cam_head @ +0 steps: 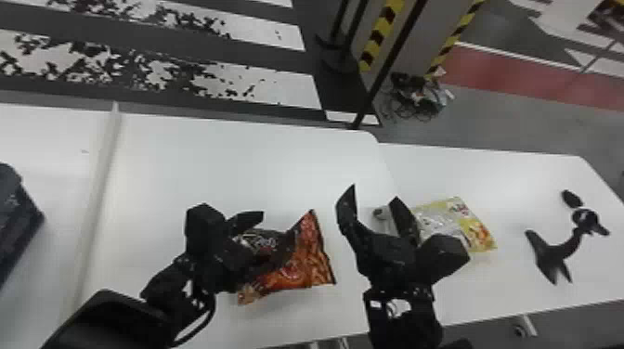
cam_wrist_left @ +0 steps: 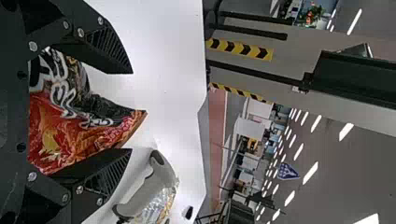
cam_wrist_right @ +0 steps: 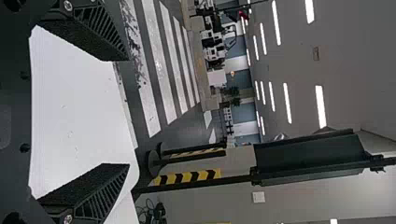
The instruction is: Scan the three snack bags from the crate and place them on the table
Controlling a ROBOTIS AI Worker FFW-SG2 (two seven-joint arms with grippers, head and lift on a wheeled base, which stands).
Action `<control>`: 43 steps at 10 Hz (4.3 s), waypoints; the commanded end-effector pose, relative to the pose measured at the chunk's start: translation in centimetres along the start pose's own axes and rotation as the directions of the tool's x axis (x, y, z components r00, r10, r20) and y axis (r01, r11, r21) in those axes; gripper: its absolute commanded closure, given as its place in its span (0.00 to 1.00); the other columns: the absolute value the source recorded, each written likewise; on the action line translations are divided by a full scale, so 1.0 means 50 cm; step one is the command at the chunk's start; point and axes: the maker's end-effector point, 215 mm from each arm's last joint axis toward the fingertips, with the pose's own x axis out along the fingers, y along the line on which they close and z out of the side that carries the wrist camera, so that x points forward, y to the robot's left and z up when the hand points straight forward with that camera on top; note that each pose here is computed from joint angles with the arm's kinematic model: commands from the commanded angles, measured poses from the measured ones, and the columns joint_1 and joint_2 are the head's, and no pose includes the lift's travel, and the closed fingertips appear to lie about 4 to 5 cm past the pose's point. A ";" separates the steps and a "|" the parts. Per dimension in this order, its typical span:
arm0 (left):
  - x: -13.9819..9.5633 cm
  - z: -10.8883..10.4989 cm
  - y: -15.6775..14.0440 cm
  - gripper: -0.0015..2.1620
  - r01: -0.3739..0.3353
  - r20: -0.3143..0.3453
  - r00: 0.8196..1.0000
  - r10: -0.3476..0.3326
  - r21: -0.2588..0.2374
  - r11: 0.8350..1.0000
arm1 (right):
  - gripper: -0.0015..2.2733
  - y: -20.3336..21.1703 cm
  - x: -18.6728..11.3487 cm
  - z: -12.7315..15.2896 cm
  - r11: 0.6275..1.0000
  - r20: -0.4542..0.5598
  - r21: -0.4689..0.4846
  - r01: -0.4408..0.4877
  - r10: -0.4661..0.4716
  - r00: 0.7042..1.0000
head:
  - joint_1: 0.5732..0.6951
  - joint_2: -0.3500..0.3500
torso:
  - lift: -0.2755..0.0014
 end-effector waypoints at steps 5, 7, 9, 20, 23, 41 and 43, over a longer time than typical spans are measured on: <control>-0.139 0.156 0.176 0.01 -0.276 0.162 0.947 0.279 -0.044 0.960 | 0.03 0.003 -0.006 -0.003 1.000 -0.004 -0.005 -0.003 0.003 1.000 | 1.00 0.00 | 0.77; -0.227 0.207 0.244 0.01 -0.377 0.200 0.902 0.382 -0.064 0.924 | 0.03 0.006 -0.007 -0.006 1.000 -0.006 -0.007 -0.006 0.006 1.000 | 1.00 0.00 | 0.77; -0.339 0.253 0.305 0.01 -0.498 0.243 0.834 0.495 -0.051 0.866 | 0.03 0.010 -0.010 -0.013 1.000 -0.015 -0.014 -0.011 0.011 1.000 | 1.00 0.07 | 0.77; -0.574 0.256 0.359 0.01 -0.656 0.307 0.697 0.648 -0.093 0.749 | 0.05 0.187 -0.170 -0.225 0.874 -0.376 -0.339 -0.349 0.214 0.902 | 1.00 0.54 | 0.77; -0.574 0.240 0.362 0.01 -0.655 0.292 0.703 0.648 -0.086 0.750 | 0.05 0.217 -0.206 -0.303 0.757 -0.511 -0.425 -0.496 0.251 0.822 | 1.00 0.63 | 0.77; -0.568 0.171 0.366 0.01 -0.646 0.223 0.731 0.645 -0.076 0.759 | 0.99 0.215 -0.106 -0.446 0.407 -0.596 -0.691 -0.597 0.146 0.789 | 1.00 0.63 | 0.77; -0.562 0.184 0.363 0.01 -0.642 0.235 0.732 0.640 -0.076 0.763 | 0.99 0.231 -0.095 -0.402 0.437 -0.566 -0.691 -0.576 0.169 0.807 | 1.00 0.64 | 0.77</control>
